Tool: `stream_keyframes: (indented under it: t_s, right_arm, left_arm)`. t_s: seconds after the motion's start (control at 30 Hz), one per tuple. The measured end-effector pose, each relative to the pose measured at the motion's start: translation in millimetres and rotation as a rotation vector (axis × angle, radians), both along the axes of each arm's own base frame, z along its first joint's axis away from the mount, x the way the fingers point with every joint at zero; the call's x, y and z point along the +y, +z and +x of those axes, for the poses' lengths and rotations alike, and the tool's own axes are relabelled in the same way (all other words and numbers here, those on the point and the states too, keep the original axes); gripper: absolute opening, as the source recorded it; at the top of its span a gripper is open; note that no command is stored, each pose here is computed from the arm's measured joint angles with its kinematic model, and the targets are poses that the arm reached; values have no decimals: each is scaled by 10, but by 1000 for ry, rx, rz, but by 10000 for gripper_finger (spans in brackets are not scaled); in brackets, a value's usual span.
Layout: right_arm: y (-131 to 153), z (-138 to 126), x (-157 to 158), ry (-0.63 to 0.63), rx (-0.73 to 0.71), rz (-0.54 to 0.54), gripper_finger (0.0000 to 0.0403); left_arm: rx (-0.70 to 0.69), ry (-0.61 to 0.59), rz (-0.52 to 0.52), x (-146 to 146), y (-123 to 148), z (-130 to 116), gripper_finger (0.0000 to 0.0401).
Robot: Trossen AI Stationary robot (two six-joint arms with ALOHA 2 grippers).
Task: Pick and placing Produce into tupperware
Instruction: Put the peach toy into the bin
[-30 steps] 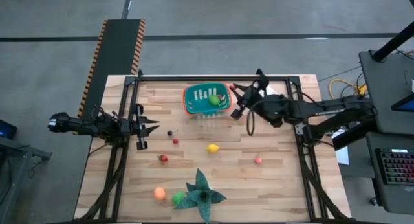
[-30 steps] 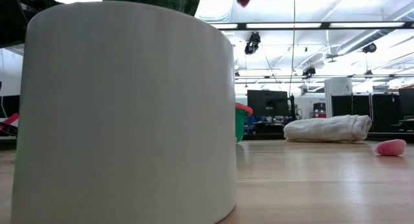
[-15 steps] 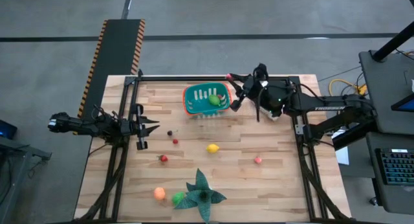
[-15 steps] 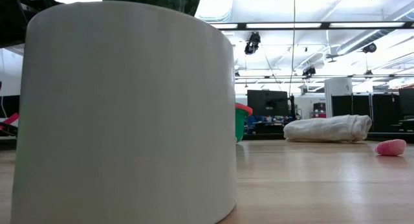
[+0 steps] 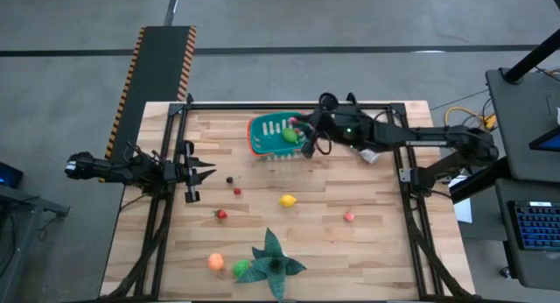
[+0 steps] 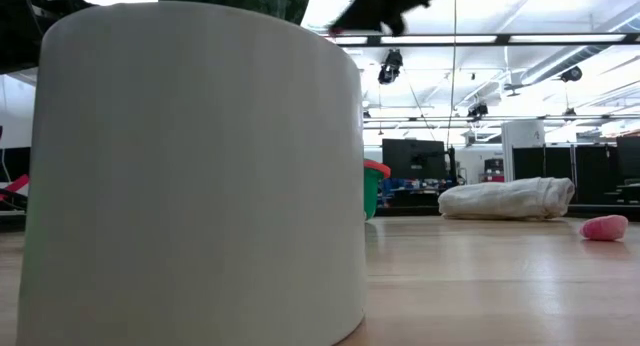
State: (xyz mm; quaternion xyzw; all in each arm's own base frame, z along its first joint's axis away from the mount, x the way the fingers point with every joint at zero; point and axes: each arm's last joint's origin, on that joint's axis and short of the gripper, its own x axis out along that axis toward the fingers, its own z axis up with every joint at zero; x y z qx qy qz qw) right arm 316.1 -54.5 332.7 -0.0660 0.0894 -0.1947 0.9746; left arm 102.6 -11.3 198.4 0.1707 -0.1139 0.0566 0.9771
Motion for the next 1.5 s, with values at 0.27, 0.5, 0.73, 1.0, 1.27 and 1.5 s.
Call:
stream_keyframes:
  t_s: [0.27,0.5,0.73,1.0,1.27,1.5]
  right_arm:
    - [578,-3,-92,186,-304,-174,29]
    - [1046,-60,-302,126,169,38,26]
    - [626,-19,-373,58,569,225,24]
    - [-116,290,-345,106,226,101,24]
    - [-243,69,-279,139,-482,-195,24]
    - [332,-263,-237,185,-354,-217,24]
  left_arm:
    - [-2,0,0,0,1,-1,46]
    - [-4,-1,0,0,3,-1,46]
    - [-3,0,0,0,3,-1,46]
    - [-3,0,0,0,3,-1,46]
    - [-3,-1,-1,0,3,-1,46]
    - [-3,-2,-1,0,3,-1,46]
